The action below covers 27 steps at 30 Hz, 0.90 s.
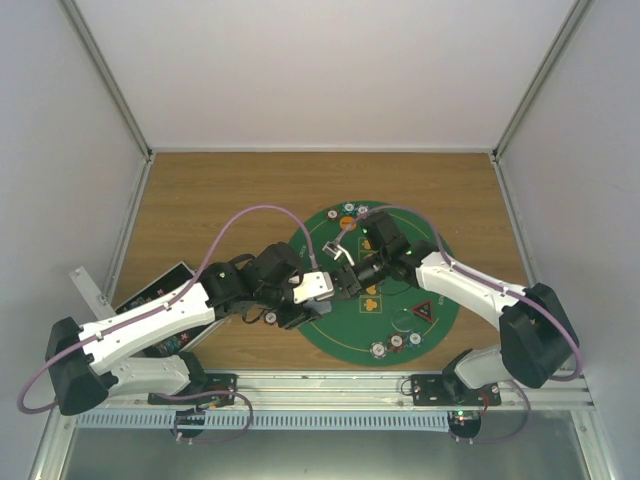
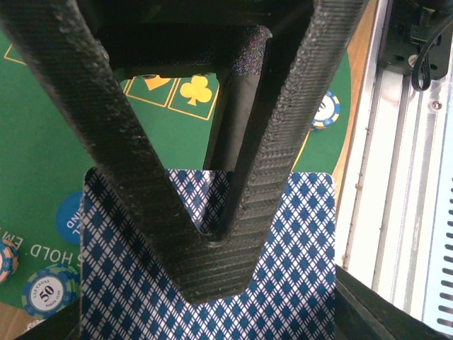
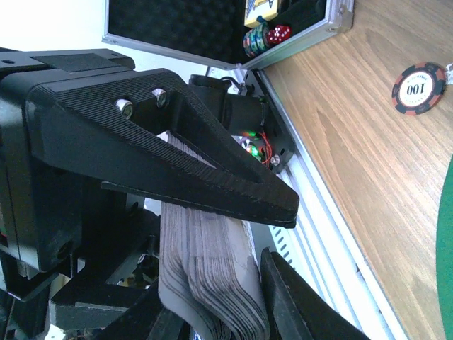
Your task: Distribute texas hold em gaming equipment
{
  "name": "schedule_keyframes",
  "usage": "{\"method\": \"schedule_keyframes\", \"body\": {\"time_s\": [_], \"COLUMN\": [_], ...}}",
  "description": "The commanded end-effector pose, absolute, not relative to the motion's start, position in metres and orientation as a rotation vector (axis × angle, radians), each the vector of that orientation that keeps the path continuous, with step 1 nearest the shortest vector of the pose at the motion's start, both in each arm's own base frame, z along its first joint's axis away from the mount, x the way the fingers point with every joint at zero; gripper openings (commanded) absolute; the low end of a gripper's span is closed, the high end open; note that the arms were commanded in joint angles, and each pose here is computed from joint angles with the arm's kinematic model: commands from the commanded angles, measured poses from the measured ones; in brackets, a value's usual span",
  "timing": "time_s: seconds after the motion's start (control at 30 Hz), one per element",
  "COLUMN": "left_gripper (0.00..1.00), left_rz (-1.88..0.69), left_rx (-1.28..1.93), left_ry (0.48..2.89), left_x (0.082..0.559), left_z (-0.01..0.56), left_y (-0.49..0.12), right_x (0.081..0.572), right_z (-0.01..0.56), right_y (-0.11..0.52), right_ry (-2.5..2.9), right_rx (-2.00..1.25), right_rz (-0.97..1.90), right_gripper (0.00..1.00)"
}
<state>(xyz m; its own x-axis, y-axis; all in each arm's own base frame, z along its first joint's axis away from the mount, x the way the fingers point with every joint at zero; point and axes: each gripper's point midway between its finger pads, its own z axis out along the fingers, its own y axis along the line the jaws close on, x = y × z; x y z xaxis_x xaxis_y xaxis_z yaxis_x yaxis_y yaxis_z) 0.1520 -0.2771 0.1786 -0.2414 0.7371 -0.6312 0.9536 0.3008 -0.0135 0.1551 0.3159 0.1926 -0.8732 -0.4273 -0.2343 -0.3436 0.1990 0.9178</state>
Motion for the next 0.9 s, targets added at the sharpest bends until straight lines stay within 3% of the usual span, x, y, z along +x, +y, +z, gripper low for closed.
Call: {"method": "schedule_keyframes", "body": {"time_s": [0.0, 0.13, 0.27, 0.37, 0.53, 0.67, 0.87], "left_gripper": [0.52, 0.52, 0.52, 0.62, 0.79, 0.86, 0.86], "left_rz": [-0.574, -0.582, -0.577, -0.564, -0.549, -0.539, -0.525], "left_rx": [1.533, 1.518, 1.517, 1.511, 1.499, 1.51, 1.519], "left_ry": [2.027, 2.017, 2.025, 2.036, 2.039, 2.051, 2.059], "left_x": [0.147, 0.149, 0.149, 0.15, 0.151, 0.151, 0.153], "left_z": [0.183, 0.187, 0.186, 0.185, 0.188, 0.186, 0.182], "left_y": [-0.283, -0.284, -0.284, -0.282, -0.279, -0.279, -0.279], "right_x": [0.146, 0.142, 0.142, 0.143, 0.145, 0.146, 0.146], "right_z": [0.192, 0.186, 0.184, 0.181, 0.179, 0.18, 0.182], "right_y": [0.319, 0.319, 0.32, 0.319, 0.319, 0.319, 0.319], "right_ry": [-2.312, -2.303, -2.313, -2.34, -2.359, -2.356, -2.344], "right_rx": [0.785, 0.777, 0.775, 0.764, 0.757, 0.765, 0.769], "right_rz": [-1.799, -1.781, -1.769, -1.748, -1.739, -1.744, -1.754], "right_gripper": [0.29, 0.29, 0.12, 0.01, 0.01, 0.0, 0.01]}}
